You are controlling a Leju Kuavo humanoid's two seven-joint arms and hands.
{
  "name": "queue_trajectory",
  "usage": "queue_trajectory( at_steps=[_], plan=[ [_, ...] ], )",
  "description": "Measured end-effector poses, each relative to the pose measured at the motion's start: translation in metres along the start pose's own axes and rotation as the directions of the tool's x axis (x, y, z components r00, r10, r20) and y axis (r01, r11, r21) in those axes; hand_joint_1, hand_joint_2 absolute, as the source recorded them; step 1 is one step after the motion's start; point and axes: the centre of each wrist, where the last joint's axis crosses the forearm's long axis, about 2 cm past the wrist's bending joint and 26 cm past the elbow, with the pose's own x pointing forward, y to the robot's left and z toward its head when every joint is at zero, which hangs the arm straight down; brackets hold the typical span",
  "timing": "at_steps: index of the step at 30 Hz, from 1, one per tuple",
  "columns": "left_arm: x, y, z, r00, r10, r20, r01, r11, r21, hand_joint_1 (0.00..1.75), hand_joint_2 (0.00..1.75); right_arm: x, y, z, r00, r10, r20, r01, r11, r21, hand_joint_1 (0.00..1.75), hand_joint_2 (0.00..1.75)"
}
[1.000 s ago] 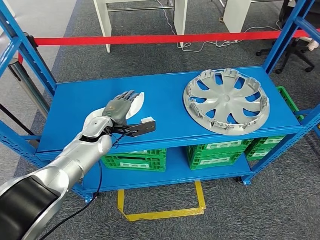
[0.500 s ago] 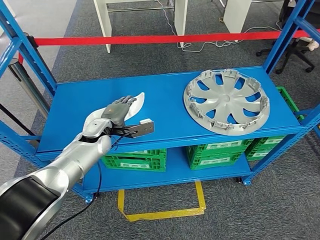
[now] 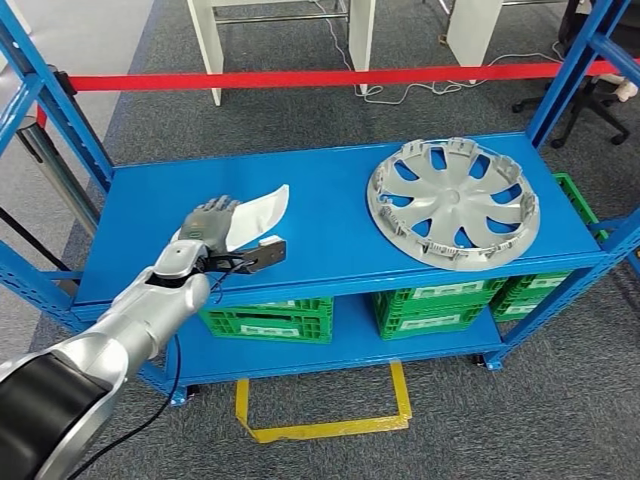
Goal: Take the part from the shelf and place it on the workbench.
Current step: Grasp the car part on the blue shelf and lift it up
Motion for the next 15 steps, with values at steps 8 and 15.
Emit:
queue_trajectory(
  at_steps=[8, 15],
  plan=[
    [-0.013, -0.003, 0.000, 0.998, -0.050, -0.048, 0.051, 0.998, 0.024, 0.04, 1.75, 0.000, 0.000, 0.000, 1.000, 0.003, 0.000, -0.003, 1.000, -0.005, 0.00, 0.00],
    [-0.020, -0.008, 0.001, 0.997, -0.054, -0.051, 0.054, 0.999, 0.003, 1.75, 1.75, 0.001, 0.000, 0.000, 1.000, 0.012, 0.002, -0.012, 1.000, -0.007, 0.00, 0.00]
  ],
)
